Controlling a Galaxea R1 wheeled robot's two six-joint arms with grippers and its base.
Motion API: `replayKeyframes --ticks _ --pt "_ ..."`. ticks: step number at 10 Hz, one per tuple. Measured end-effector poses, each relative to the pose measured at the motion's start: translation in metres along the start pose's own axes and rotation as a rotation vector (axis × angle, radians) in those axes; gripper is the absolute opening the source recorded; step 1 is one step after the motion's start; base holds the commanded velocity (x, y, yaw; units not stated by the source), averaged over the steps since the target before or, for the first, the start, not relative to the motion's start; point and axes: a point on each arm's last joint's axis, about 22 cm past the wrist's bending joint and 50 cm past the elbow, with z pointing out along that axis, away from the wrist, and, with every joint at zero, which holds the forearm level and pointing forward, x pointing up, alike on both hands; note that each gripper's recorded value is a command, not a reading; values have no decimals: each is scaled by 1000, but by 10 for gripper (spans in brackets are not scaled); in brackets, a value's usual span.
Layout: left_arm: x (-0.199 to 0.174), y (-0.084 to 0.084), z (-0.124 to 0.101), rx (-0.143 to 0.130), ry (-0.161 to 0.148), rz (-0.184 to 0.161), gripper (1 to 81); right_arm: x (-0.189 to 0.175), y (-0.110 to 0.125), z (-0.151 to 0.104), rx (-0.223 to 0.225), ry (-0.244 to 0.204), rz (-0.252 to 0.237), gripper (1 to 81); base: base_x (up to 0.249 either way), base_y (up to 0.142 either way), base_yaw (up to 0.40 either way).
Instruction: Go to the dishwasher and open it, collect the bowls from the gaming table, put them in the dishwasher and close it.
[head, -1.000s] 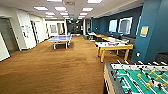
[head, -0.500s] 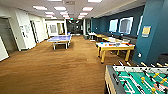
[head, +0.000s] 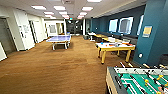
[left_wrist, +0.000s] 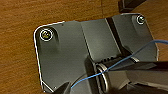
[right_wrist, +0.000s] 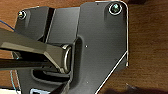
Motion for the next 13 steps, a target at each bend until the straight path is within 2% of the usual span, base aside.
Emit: replayKeyframes --ticks 4,6,7,8,9,10,12,13 --pt "15 -4 -1 4 23 4 811 15 -2 1 2 24 -4 811 96 104 0" --pt "8 -2 0 3 15 3 811 7 1 0 -1 12 -2 811 96 92 0" --pt "14 -1 0 1 22 5 811 10 3 0 -6 14 -3 811 108 61 0" --pt "18 -13 -3 16 30 6 811 18 -9 3 11 29 -3 811 120 61 0" --pt "6 -12 -3 18 16 3 811 14 -11 3 14 28 -2 811 124 0 0" --pt "-1 -6 -1 8 4 2 811 4 -4 1 4 11 -1 811 134 0 0" --pt "5 -7 -2 11 16 4 811 12 -7 2 9 25 -3 811 135 0 0" --pt "3 -7 -2 10 13 3 811 9 -5 2 7 19 -3 811 137 0 0"
